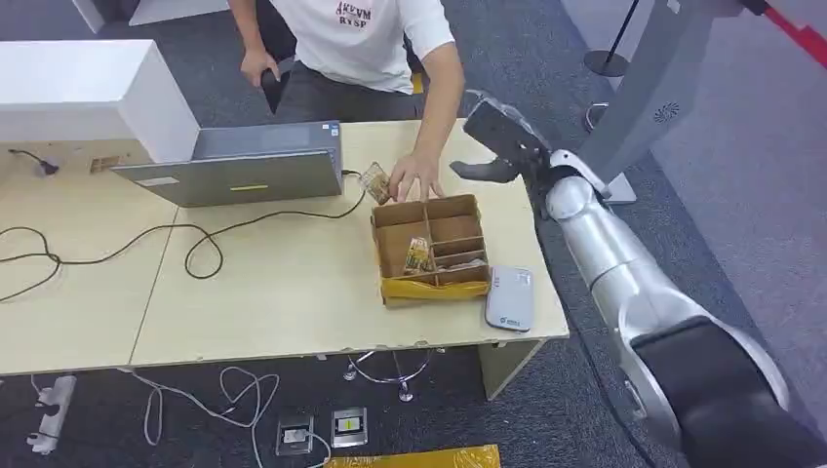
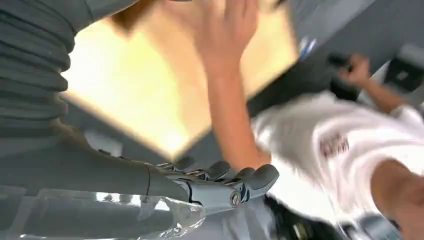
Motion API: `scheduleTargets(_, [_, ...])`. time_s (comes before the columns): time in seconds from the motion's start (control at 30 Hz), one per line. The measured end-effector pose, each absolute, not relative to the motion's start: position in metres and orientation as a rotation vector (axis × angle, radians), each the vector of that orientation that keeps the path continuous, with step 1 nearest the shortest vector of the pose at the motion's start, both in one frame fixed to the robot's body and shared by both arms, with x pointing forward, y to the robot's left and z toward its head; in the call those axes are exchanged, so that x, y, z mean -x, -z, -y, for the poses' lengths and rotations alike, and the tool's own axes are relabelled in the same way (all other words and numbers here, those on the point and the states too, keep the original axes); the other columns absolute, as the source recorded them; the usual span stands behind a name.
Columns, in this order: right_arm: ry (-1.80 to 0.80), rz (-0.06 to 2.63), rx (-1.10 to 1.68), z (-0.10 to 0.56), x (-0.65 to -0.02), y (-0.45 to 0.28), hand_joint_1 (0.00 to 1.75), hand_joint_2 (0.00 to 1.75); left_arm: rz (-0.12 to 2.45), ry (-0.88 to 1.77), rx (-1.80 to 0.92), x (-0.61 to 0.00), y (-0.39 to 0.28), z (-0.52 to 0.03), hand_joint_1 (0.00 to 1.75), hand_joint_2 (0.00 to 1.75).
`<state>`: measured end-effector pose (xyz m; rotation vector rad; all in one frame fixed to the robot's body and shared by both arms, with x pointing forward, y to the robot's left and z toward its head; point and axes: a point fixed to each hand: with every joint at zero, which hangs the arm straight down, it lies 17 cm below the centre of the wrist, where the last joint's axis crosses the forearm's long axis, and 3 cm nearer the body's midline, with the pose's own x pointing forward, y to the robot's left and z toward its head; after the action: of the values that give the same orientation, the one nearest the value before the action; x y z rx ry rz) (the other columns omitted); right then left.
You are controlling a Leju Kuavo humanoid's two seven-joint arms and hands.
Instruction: Pass the card to the sensor for recognition and then transmit it.
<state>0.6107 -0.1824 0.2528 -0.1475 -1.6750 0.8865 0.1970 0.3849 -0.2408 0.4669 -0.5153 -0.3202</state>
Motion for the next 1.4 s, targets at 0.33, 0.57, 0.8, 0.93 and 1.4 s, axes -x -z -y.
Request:
scheduleTargets(0.33, [-0.731, 1.705, -0.025, 0.190, -0.540, -0.227, 0.00, 1.75, 0.505, 0.329, -0.485, -0.186, 0.242, -0.393, 0.00, 0.00])
scheduleTargets(0.57, [-0.785, 1.705, -0.017, 0.195, -0.511, -0.225, 0.00, 1.75, 0.508, 0.342, -0.488, -0.188, 0.242, -0.394, 0.00, 0.00])
scheduleTargets(0.8, [-0.949, 1.632, 0.079, 0.196, -0.487, -0.207, 0.00, 1.75, 0.506, 0.369, -0.491, -0.188, 0.241, -0.396, 0.00, 0.00])
scheduleTargets(0.93, [-1.045, 1.578, 0.202, 0.204, -0.478, -0.194, 0.00, 1.75, 0.495, 0.381, -0.492, -0.189, 0.241, -0.400, 0.00, 0.00])
scheduleTargets(1.4, [-1.392, 1.492, 0.579, 0.208, -0.472, -0.159, 0.00, 1.75, 0.498, 0.370, -0.485, -0.193, 0.241, -0.399, 0.00, 0.00])
